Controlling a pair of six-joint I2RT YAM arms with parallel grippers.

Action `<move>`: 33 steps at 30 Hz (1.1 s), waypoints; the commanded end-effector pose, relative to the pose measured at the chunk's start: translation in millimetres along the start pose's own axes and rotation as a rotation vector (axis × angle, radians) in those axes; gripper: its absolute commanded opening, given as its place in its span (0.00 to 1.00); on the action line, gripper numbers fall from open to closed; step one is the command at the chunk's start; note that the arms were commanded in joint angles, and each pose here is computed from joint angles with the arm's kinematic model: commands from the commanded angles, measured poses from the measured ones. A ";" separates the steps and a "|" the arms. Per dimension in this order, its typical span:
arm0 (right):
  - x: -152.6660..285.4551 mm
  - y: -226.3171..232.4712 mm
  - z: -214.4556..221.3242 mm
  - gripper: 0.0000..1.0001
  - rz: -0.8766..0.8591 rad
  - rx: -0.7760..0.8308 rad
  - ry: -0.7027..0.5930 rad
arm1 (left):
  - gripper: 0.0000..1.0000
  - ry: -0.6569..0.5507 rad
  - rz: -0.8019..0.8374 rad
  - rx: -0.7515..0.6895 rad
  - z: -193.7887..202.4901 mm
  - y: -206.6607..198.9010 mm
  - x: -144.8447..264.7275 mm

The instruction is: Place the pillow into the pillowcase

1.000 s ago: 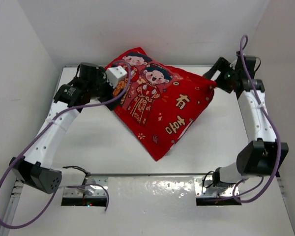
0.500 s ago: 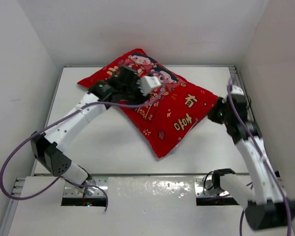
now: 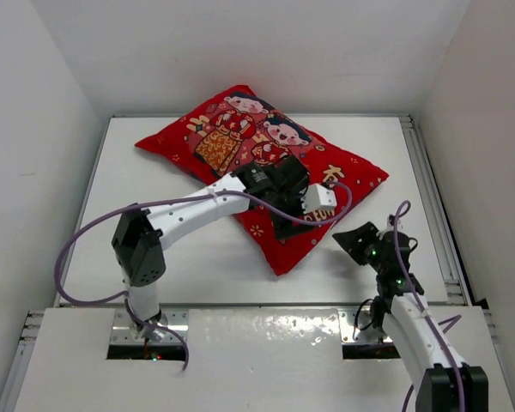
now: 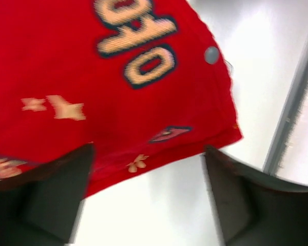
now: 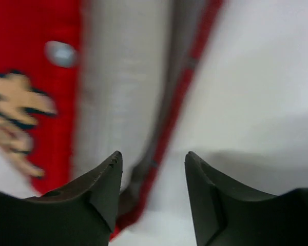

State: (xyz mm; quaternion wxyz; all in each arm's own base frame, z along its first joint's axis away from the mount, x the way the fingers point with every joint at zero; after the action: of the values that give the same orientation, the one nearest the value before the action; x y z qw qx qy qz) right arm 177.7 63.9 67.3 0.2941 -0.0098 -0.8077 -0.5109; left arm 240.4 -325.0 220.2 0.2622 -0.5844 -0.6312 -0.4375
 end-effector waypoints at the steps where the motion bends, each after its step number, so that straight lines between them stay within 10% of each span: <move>1: 0.1 32.1 -2.6 0.52 -0.296 -0.019 -0.027 | 0.99 0.005 0.100 0.047 9.9 -21.5 -14.0; 12: -19.4 13.4 12.6 0.54 -0.094 0.002 0.027 | 1.00 0.053 0.207 0.135 44.2 -54.9 -55.2; 25: -34.3 69.5 44.3 0.52 -0.347 0.069 0.133 | 1.00 -0.053 0.274 0.324 52.7 -40.7 -88.4; 27: -36.5 82.3 50.2 0.45 -0.395 0.086 0.146 | 0.93 -0.066 0.258 0.313 50.2 -35.8 -89.7; 30: -47.9 106.2 55.7 0.24 -0.452 0.113 0.165 | 0.49 -0.052 0.238 0.374 59.1 -24.0 -99.0; 31: -51.8 110.5 56.4 0.16 -0.454 0.125 0.165 | 0.15 -0.067 0.249 0.404 56.1 -19.3 -98.2; 33: -52.4 112.1 56.8 0.07 -0.453 0.128 0.153 | 0.00 -0.044 0.279 0.465 65.4 -14.8 -95.5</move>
State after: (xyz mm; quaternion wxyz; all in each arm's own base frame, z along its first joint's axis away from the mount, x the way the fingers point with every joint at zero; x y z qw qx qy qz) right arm 214.3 159.8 74.5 0.3014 0.1514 -0.7958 -0.5029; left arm 235.3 -307.4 95.7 0.4424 -0.5942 -0.6143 -0.2717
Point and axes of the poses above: each gripper's point midway between its finger pads, its own x axis back along the fingers, its own y axis along the line the jaws close on, z = x × y, the point moved 6 cm from there along x, back along the fingers, and after that the axes turned 11 degrees about -x, right-handed, at the moved point
